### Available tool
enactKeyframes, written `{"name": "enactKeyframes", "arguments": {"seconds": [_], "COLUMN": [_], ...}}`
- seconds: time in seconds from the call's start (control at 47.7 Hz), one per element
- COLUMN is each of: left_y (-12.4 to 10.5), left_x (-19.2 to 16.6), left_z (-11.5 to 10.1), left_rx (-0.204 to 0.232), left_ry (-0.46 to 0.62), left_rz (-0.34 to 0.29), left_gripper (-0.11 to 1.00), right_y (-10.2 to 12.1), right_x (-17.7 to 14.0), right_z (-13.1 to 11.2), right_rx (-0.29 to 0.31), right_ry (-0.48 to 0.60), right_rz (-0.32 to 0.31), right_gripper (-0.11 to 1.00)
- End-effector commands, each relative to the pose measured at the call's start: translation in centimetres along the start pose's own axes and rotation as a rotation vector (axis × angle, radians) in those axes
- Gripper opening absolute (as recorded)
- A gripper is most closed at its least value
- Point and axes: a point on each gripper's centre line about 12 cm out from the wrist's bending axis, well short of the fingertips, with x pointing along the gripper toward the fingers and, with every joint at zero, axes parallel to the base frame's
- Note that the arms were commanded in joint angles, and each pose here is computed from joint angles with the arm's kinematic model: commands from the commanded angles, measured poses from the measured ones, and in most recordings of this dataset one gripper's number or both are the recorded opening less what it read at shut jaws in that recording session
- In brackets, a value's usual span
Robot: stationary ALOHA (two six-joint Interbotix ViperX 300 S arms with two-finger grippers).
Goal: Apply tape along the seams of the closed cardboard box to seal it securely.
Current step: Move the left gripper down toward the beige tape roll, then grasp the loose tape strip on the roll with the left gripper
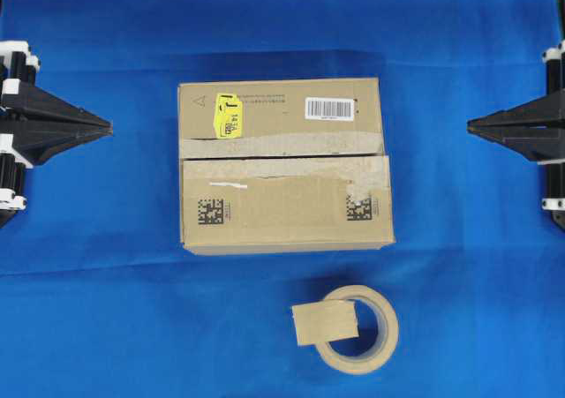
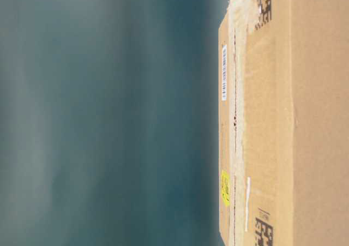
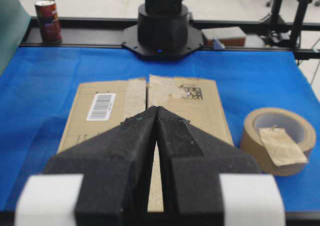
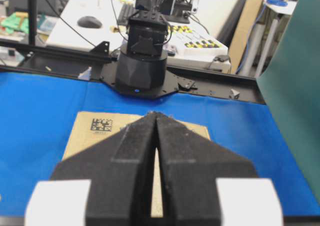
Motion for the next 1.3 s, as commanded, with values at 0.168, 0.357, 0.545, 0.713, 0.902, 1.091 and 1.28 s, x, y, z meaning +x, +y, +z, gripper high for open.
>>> {"name": "enactKeyframes", "arguments": {"seconds": [0.168,0.357,0.545,0.713,0.902,1.091,1.28], "left_y": [-1.8,-3.8,-5.9,-7.8,-9.8,-12.5,-14.5], "left_x": [0.5,1.1,2.2,3.6,6.7,10.8,14.2], "left_z": [0.5,0.5,-0.5,-1.7,-5.2,-9.3,-12.6], "left_rx": [0.213,0.314,0.487,0.608,0.791,1.054,1.264], "left_ry": [-0.030,-0.094,-0.107,-0.112,-0.012,0.063,0.110], "left_rz": [-0.084,-0.164,-0.243,-0.304,-0.384,-0.494,-0.592], "left_gripper": [0.00,0.00,0.01,0.08,0.57,0.65,0.66], "right_y": [0.1,0.1,0.1,0.1,0.1,0.1,0.2], "right_x": [0.8,1.4,2.0,2.3,2.4,2.4,2.4], "right_z": [1.2,0.7,0.4,0.3,0.2,0.1,-0.1], "right_rx": [0.007,0.008,0.010,0.008,-0.001,-0.006,-0.011], "right_ry": [-0.023,-0.009,-0.012,-0.014,-0.011,-0.008,0.001], "right_rz": [0.006,0.005,0.005,0.005,0.004,0.005,0.008], "right_gripper": [0.00,0.00,0.00,0.00,0.00,0.00,0.00]}}
